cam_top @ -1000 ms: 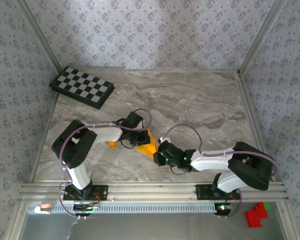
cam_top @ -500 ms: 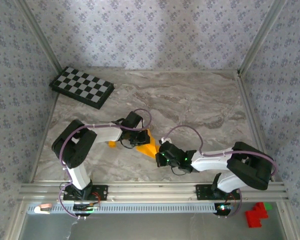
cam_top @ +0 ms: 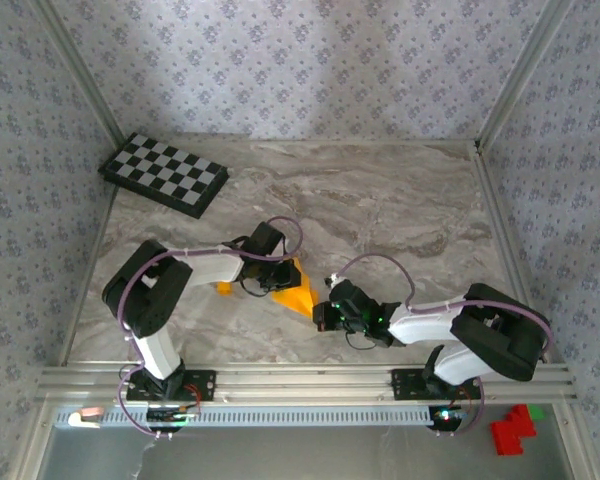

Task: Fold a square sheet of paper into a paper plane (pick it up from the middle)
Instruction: Perform the fourth fold on the wing at the bottom-center of the table.

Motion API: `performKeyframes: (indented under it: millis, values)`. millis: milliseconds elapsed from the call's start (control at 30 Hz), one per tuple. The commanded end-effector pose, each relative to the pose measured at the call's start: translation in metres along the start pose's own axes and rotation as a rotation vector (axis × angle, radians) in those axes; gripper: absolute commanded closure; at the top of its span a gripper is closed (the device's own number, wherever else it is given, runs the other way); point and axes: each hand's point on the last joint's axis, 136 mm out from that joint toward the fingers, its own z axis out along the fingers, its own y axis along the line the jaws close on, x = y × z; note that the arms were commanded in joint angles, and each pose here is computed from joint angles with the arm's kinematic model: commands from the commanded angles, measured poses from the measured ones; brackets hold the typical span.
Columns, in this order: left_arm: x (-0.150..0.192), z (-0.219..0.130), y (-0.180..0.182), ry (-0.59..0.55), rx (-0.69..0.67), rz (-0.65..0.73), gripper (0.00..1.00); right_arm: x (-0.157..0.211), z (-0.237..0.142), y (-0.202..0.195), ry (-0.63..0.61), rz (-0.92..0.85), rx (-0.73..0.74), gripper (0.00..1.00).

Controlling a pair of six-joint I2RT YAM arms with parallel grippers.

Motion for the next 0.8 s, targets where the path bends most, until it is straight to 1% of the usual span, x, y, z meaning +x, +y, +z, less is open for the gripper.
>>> performKeyframes:
  millis: [0, 133, 433, 767]
  values:
    - [0.002, -0.012, -0.015, -0.003, 0.04, 0.022, 0.85, 0.011, 0.0, -0.017, 0.033, 0.03, 0.049, 0.99]
    - [0.004, -0.013, -0.016, -0.005, 0.044, 0.028, 0.85, 0.011, 0.0, -0.018, 0.033, 0.035, 0.054, 0.99]
    - [0.004, 0.001, -0.006, 0.017, 0.014, 0.022, 0.86, 0.009, -0.001, -0.02, 0.021, 0.036, 0.064, 0.98]
    - [0.005, 0.004, 0.006, 0.016, -0.028, 0.022, 0.87, 0.007, -0.001, -0.019, 0.019, 0.034, 0.069, 0.95]
